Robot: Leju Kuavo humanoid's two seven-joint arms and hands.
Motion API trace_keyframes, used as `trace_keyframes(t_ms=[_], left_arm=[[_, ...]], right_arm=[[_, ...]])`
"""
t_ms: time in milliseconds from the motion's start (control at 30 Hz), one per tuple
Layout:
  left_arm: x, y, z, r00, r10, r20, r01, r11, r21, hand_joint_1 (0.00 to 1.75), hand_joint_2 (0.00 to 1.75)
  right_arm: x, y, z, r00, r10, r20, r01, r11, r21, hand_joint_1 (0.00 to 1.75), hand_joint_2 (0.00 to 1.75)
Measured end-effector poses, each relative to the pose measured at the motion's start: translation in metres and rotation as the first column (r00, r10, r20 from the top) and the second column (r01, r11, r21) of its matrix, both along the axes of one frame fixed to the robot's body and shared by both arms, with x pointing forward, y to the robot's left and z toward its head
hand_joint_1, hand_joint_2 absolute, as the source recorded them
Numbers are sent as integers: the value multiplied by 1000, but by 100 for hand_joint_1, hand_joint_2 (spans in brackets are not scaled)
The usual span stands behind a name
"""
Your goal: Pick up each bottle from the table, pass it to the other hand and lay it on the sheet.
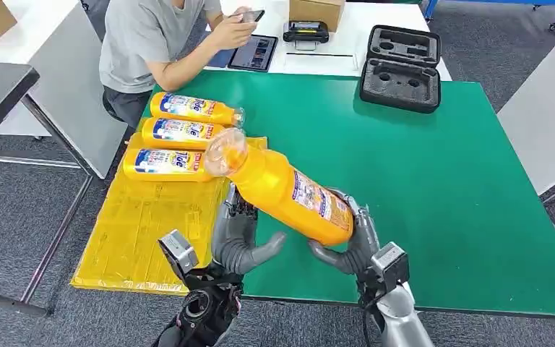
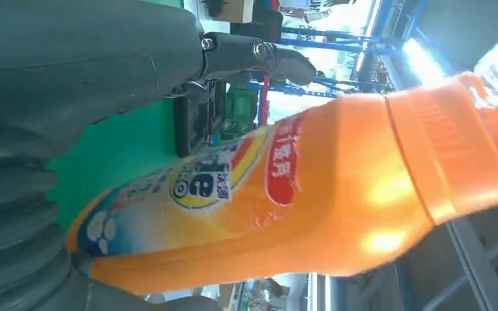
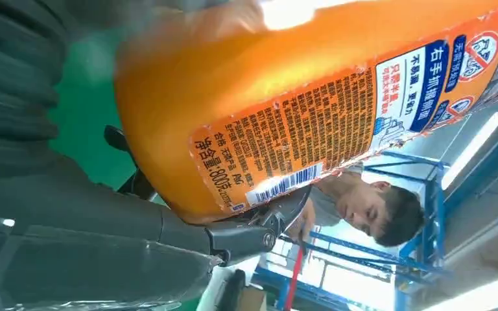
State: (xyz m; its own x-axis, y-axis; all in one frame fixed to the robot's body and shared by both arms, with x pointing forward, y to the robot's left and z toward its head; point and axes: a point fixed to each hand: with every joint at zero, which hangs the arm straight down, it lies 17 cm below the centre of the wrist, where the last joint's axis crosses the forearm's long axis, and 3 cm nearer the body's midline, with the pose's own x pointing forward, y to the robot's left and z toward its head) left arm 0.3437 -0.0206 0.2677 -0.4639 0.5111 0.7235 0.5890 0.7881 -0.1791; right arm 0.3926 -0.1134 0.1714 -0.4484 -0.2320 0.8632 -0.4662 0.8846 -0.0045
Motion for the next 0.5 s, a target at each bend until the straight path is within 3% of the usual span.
trace_keyframes(t_ms=[333,500], left_arm=[[-7,-4,3,997,-78,-6,78,996,-38,0,175],[-18,-9,7,982,-189,5,189,979,-76,0,175]], right_arm=[[5,7,-10,998,39,-40,-39,999,14,175,175],[3,10,-11,996,72,-51,-70,997,28,175,175]])
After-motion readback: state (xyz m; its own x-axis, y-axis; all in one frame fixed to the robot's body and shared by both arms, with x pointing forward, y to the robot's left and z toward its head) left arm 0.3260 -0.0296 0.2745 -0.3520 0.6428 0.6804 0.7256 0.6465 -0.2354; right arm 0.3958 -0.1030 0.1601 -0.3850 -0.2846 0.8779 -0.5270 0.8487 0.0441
